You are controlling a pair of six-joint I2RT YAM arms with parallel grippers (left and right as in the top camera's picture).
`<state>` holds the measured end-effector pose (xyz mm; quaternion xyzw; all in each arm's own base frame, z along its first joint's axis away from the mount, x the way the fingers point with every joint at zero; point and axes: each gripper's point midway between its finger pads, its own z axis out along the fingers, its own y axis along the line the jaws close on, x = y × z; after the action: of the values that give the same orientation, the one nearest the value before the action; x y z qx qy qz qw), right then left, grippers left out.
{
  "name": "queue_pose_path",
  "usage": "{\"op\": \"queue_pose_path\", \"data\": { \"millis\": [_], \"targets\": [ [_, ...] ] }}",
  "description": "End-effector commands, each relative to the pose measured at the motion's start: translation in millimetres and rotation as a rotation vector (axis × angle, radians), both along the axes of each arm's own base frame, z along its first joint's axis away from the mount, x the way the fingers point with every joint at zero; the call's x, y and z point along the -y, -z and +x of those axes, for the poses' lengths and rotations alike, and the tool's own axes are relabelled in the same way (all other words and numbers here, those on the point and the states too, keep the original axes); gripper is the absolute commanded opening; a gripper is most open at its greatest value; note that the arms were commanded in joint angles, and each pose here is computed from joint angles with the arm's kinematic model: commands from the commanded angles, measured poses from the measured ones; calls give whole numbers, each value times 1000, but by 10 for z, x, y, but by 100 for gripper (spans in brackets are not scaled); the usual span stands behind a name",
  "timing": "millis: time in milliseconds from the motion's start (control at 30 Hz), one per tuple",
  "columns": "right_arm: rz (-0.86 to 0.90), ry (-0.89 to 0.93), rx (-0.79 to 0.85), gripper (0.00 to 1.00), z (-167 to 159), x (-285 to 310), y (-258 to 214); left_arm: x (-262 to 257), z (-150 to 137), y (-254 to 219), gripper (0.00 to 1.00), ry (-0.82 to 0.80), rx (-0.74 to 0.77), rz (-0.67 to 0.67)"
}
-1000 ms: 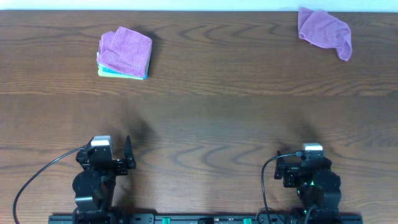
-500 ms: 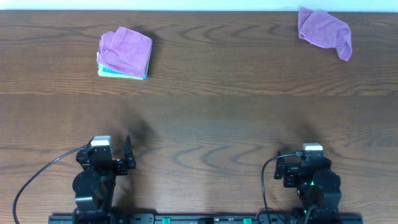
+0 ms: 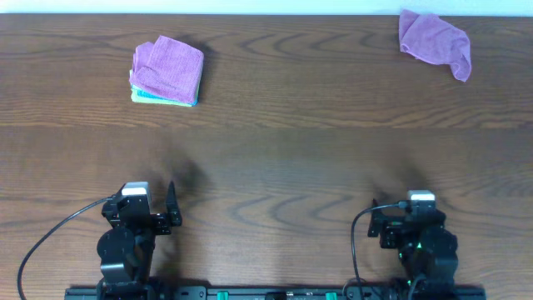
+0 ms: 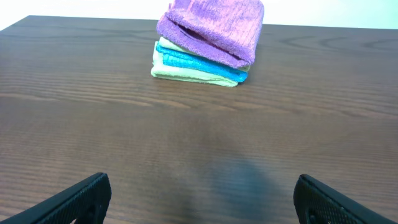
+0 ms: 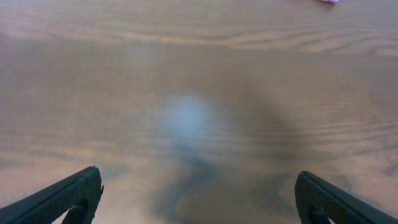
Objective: Fold the cloth
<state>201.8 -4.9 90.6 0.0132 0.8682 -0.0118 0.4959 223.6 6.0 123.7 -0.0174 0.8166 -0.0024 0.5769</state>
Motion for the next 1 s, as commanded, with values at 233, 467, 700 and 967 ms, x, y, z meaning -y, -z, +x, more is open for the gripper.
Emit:
{"op": "queue_pose_path", "data": {
  "millis": [233, 467, 700, 967],
  "targets": [
    [41, 291, -116, 99, 500, 573, -1184, -31, -10, 99, 95, -13, -23, 19],
    [85, 341, -224, 99, 1407, 940, -1740, -31, -10, 99, 95, -13, -23, 19],
    [106, 365, -287, 99, 2300, 1431, -1737, -31, -10, 99, 95, -13, -23, 19],
    [101, 327, -264, 99, 2987, 1749, -1533, -31, -10, 99, 95, -13, -23, 19]
  ]
}}
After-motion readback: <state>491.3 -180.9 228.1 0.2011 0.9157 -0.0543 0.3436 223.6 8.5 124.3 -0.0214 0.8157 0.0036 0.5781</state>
